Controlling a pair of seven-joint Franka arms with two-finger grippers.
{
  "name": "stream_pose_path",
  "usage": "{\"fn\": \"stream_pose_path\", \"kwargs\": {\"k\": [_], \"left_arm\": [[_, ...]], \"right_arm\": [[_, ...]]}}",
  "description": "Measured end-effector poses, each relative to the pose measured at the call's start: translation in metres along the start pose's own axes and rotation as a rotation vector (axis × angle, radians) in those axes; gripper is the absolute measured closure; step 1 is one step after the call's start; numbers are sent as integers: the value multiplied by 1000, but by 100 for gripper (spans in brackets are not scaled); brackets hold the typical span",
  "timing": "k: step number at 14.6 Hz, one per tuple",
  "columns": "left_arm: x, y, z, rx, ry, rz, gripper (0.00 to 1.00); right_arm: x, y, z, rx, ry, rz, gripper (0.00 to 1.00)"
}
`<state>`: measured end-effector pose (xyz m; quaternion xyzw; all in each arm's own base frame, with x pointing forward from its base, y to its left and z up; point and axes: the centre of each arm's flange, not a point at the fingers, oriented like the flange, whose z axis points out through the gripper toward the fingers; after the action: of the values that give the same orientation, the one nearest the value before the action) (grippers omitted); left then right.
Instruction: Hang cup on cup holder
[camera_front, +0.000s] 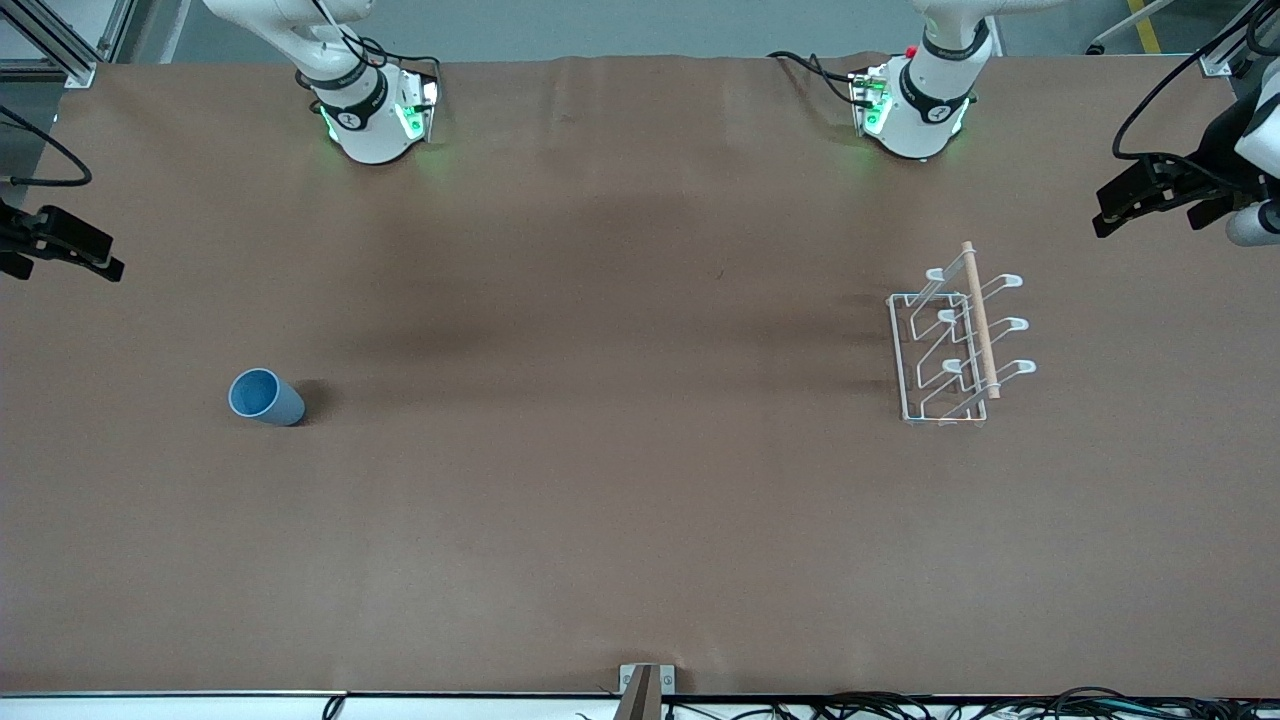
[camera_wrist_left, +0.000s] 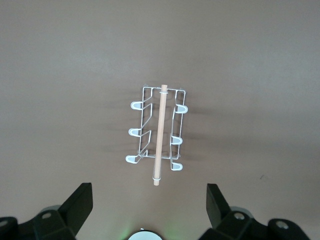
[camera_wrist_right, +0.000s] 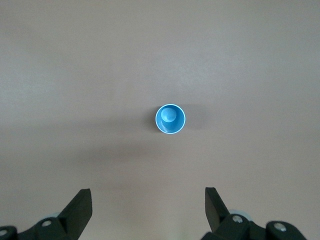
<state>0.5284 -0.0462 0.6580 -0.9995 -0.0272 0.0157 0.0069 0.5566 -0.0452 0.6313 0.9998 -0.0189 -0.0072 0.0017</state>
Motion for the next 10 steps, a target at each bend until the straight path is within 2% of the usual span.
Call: {"fn": "stream_pose_path", "kwargs": {"k": [6, 10], "left_arm": [[1, 1, 1, 0, -2, 2, 0], [1, 0, 1, 0, -2, 0, 0]], "right_arm": [[19, 27, 76, -4, 3, 45, 3], [23, 59, 160, -9, 39, 95, 3]]}}
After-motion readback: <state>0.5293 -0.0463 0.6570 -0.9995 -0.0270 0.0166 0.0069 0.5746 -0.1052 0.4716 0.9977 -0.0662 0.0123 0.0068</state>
